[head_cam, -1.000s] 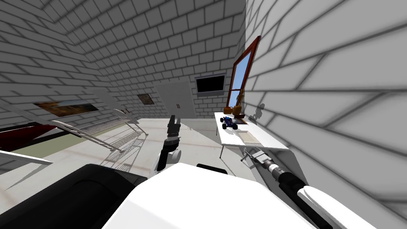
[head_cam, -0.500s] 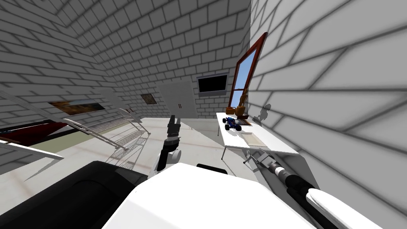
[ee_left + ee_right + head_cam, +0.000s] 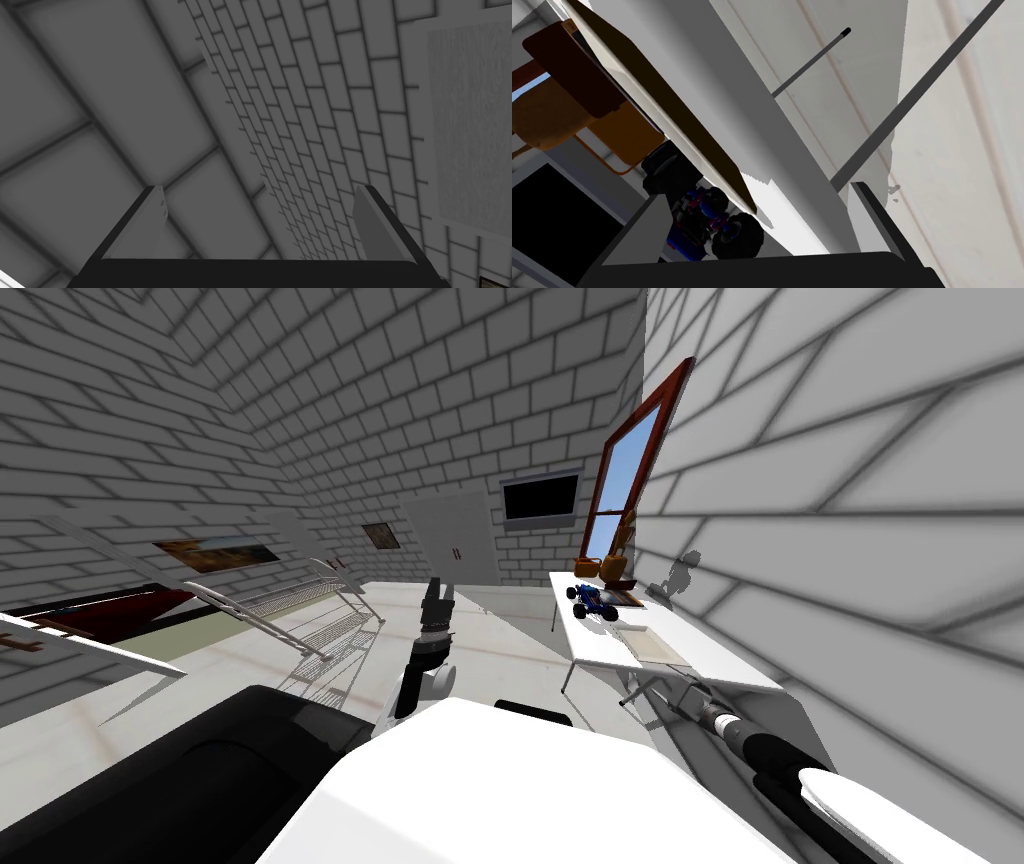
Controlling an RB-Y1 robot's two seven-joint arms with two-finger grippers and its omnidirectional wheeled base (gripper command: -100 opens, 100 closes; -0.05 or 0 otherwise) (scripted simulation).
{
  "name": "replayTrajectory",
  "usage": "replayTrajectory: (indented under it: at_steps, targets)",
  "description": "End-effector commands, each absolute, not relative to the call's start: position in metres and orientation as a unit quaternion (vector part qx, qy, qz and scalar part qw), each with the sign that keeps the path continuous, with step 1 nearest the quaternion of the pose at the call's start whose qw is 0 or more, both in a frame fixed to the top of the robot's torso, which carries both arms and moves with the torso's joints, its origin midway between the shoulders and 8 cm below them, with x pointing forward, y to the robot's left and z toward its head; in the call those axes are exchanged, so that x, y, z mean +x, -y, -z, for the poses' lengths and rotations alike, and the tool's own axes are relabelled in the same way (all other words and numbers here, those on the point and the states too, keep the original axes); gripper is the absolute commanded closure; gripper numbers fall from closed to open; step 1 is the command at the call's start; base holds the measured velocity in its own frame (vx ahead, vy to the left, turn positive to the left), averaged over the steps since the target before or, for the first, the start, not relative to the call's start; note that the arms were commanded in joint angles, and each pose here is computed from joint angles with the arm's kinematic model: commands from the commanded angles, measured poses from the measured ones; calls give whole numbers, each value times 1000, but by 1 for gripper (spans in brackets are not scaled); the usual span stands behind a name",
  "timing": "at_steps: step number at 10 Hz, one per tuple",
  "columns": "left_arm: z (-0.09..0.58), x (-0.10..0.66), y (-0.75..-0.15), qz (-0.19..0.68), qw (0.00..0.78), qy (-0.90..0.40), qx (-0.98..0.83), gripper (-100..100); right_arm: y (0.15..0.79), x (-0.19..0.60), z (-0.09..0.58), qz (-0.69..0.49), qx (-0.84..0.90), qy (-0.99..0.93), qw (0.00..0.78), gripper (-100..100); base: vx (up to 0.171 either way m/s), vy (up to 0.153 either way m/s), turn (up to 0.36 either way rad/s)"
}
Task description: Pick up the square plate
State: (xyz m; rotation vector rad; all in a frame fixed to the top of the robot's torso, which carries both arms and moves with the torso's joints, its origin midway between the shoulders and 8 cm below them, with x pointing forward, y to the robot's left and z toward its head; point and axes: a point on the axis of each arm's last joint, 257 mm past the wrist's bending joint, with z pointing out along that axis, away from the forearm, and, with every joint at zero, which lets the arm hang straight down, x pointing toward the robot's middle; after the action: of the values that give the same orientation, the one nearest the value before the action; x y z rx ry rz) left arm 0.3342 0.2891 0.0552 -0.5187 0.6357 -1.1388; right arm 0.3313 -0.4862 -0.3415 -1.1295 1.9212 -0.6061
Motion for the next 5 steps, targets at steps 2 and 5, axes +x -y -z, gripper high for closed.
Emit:
replayTrajectory:
  at_steps: [2, 5]
  targets:
    - [-55, 334, -289, 524, 764, -292, -239, 0, 524, 323, 341, 289, -503, -733, 354, -100, 35, 62, 85]
    - [-55, 334, -289, 524, 764, -292, -239, 0, 548, 320, 336, 321, -546, -706, 317, -100, 23, 36, 42]
